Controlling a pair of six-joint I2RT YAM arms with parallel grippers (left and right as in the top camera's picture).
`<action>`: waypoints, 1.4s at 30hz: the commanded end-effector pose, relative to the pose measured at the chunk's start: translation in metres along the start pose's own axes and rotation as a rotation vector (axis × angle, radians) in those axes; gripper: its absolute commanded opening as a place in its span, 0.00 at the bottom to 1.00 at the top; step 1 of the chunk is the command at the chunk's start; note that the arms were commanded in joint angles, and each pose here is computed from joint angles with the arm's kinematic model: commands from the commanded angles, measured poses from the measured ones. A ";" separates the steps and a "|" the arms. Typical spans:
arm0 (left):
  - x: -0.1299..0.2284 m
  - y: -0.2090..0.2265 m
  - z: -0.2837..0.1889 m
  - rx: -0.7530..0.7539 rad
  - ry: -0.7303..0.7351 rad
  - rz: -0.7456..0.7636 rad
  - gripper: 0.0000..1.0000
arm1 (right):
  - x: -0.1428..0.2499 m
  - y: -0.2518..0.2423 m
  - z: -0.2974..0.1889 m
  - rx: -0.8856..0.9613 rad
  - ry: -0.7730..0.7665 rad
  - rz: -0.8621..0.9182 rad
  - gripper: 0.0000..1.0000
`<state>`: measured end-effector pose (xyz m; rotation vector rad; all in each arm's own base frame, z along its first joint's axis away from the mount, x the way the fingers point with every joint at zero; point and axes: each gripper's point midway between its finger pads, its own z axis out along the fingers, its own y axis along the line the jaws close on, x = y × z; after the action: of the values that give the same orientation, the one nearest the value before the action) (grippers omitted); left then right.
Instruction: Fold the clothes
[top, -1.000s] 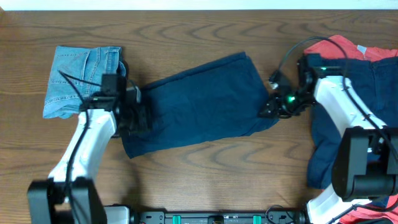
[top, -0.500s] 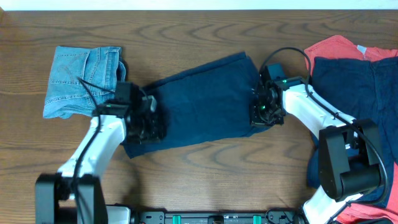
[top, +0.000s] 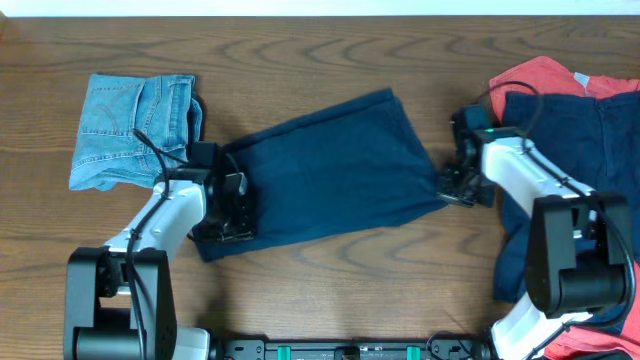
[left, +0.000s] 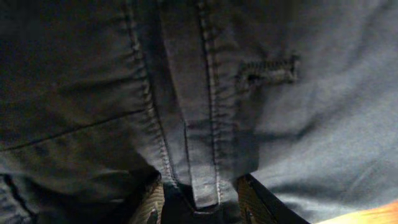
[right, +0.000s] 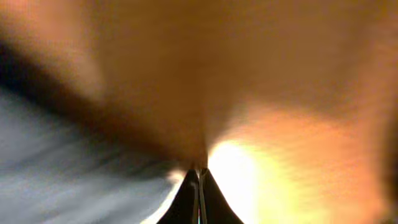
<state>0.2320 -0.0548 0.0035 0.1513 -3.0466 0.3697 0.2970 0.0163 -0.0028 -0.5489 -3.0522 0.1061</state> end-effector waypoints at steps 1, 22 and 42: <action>0.001 0.014 -0.010 -0.076 -0.006 -0.020 0.42 | 0.001 -0.018 -0.007 0.057 0.009 0.023 0.01; -0.053 -0.026 -0.058 0.088 -0.288 0.064 0.52 | -0.020 0.220 -0.081 -0.724 -0.363 -0.456 0.10; -0.050 0.000 0.002 -0.002 -0.097 0.038 0.52 | -0.144 0.110 -0.032 -0.507 -0.538 -0.058 0.06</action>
<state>0.2848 -0.0587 0.0036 0.1262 -3.1683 0.4378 0.4700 0.0841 0.0011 -0.4872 -3.6042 -0.6298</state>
